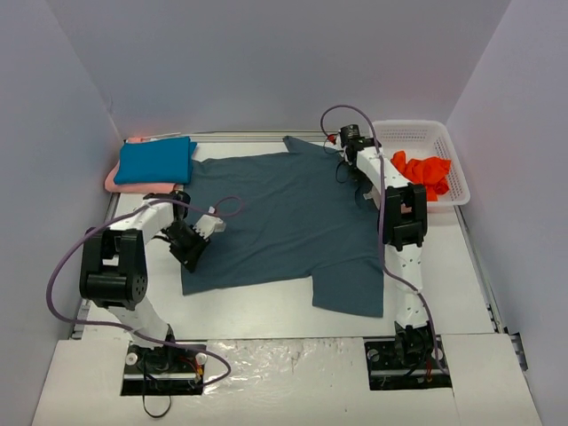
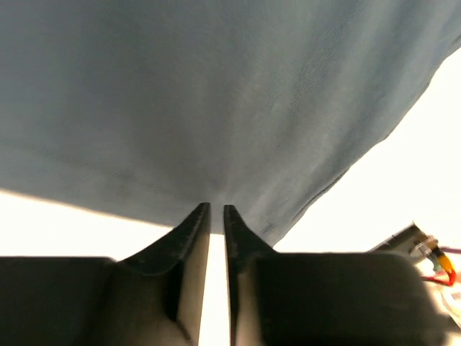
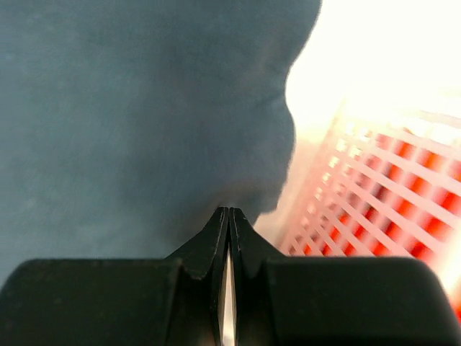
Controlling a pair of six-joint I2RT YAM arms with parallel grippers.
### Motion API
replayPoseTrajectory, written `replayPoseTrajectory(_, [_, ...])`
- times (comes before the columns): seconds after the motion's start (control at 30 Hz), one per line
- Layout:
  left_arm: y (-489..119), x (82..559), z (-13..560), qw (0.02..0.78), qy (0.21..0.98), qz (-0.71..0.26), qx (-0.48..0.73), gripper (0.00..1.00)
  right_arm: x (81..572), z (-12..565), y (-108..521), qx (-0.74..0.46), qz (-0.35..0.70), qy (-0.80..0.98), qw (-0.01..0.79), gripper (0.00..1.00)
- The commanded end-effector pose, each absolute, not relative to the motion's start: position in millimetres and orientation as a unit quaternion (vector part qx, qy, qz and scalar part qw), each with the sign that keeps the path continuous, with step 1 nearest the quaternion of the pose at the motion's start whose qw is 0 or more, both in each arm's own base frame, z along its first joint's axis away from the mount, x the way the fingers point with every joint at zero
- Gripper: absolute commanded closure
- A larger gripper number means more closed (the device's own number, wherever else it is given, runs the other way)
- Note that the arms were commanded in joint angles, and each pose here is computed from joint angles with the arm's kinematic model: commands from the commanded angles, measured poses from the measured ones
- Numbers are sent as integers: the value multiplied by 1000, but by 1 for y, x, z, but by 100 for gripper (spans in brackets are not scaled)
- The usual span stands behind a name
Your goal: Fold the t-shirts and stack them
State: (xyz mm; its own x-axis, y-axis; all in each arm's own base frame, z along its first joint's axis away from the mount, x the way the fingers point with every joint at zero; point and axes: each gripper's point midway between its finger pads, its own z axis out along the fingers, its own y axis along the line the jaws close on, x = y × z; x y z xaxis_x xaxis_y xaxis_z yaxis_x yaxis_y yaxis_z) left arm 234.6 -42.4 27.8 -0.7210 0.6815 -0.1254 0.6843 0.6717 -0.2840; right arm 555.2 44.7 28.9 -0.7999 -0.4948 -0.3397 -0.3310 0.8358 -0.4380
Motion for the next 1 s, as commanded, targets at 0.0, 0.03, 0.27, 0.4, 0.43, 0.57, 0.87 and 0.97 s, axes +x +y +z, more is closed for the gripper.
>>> replayPoseTrajectory(0.0, [-43, 258, 64, 91, 913, -132, 376, 86, 555, 117, 53, -215, -173, 914, 297, 100])
replayPoseTrajectory(0.03, [-43, 260, 69, 101, 910, -129, 381, 84, 552, 123, 54, -216, -170, 914, 300, 100])
replayPoseTrajectory(0.27, [-35, 273, 106, 138, 901, -90, 402, 75, 510, 160, 62, -228, -138, 911, 316, 73])
replayPoseTrajectory(0.4, [-33, 256, 98, 117, 890, -99, 430, 72, 466, 166, 64, -257, -105, 910, 307, 63])
replayPoseTrajectory(0.43, [-34, 253, 97, 116, 888, -101, 434, 72, 457, 165, 63, -261, -101, 911, 303, 62])
replayPoseTrajectory(0.57, [-35, 236, 89, 118, 876, -109, 455, 67, 408, 153, 57, -273, -78, 916, 282, 57])
replayPoseTrajectory(0.87, [-40, 186, 87, 98, 832, -151, 524, 60, 349, 130, 66, -287, -19, 918, 273, 48])
replayPoseTrajectory(0.97, [-40, 167, 82, 69, 825, -174, 534, 60, 344, 122, 65, -277, -13, 921, 272, 48])
